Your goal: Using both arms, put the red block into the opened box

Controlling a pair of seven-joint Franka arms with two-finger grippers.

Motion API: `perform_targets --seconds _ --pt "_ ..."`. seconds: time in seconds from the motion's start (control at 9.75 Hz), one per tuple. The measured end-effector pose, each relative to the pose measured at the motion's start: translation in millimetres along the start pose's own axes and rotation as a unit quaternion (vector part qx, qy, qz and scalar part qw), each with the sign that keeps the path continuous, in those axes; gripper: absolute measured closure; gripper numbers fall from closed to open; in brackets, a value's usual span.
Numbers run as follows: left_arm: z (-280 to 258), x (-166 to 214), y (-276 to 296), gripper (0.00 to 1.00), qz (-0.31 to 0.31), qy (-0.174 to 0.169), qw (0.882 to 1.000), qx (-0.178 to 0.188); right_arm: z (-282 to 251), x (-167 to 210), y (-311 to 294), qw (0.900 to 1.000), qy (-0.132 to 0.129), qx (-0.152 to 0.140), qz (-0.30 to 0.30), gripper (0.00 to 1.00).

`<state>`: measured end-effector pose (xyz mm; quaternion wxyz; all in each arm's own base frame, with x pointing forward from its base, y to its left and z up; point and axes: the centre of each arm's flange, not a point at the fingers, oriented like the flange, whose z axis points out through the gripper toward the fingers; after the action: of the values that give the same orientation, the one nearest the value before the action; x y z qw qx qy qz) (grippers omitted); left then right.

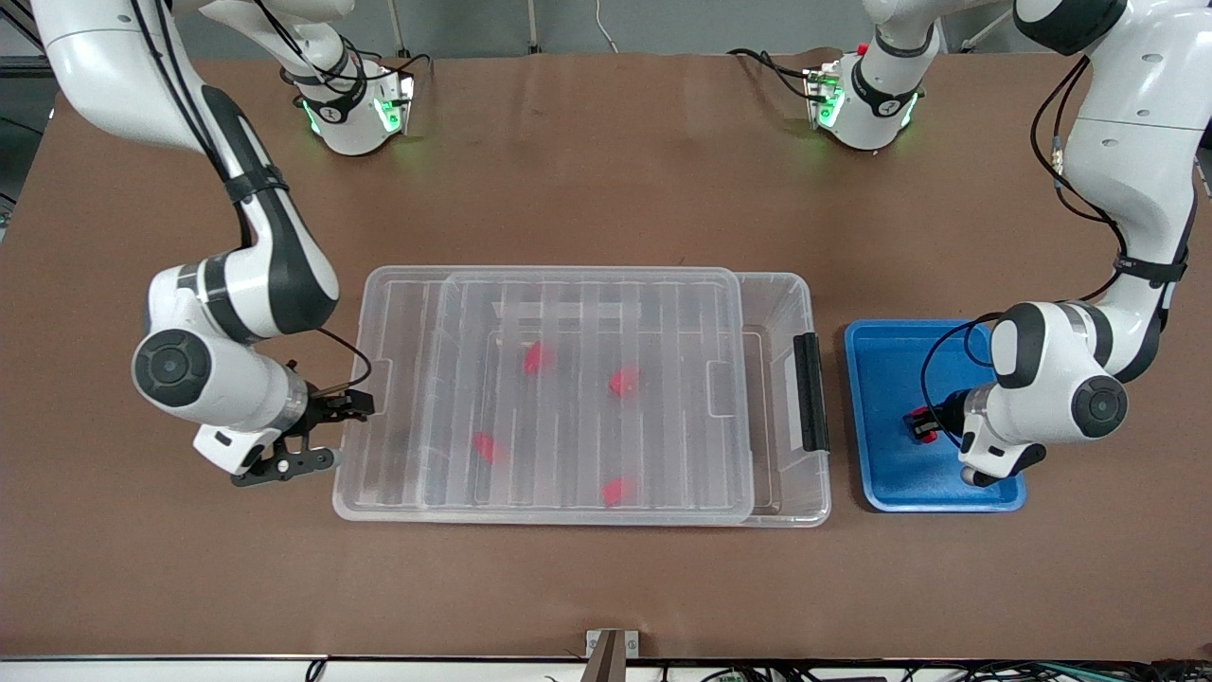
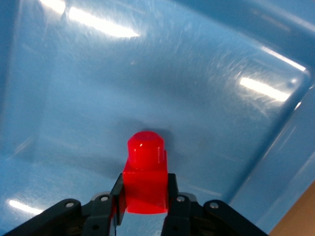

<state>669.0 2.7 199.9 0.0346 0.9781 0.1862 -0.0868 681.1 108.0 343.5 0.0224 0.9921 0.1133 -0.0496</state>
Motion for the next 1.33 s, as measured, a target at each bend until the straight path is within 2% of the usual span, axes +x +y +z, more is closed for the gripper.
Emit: perform_targets --seconds 0.31,0.51,0.62,0.82,0.92,1.03,1.13,1.33 --pt "-80.2 -17.6 29.4 0.65 0.026 0.012 1.000 0.004 1.5 -6.5 19.2 0.999 -0.024 -0.024 -0.008 0.00" --pt "-151.2 -63.9 79.4 0.65 0.048 0.027 0.998 0.006 2.0 -9.3 34.0 0.999 -0.030 -0.027 -0.023 0.00" --pt "-168.8 -92.9 112.7 0.65 0.063 0.031 0.998 0.008 1.3 -10.3 43.6 0.999 -0.030 -0.026 -0.025 0.00" --pt "-166.4 -139.2 172.5 0.65 0.103 0.031 0.994 0.015 -12.5 -8.7 50.7 0.999 -0.023 -0.027 -0.021 0.00" --pt "-157.9 -158.2 197.1 0.65 0.119 0.029 0.992 0.017 -29.9 -8.0 49.3 0.999 -0.023 -0.016 -0.015 0.00" --pt "-149.5 -174.7 219.4 0.65 0.128 0.031 0.991 0.015 -59.1 -9.1 47.3 1.000 -0.022 0.010 -0.002 0.00" --pt "-139.1 -187.9 239.0 0.65 0.131 0.034 0.991 0.009 -98.8 -13.9 47.2 0.999 -0.012 0.031 0.020 0.00" --pt "-103.9 -199.7 266.3 0.65 0.145 0.038 0.989 -0.001 -193.3 -44.0 50.1 0.994 0.033 0.026 0.100 0.00"
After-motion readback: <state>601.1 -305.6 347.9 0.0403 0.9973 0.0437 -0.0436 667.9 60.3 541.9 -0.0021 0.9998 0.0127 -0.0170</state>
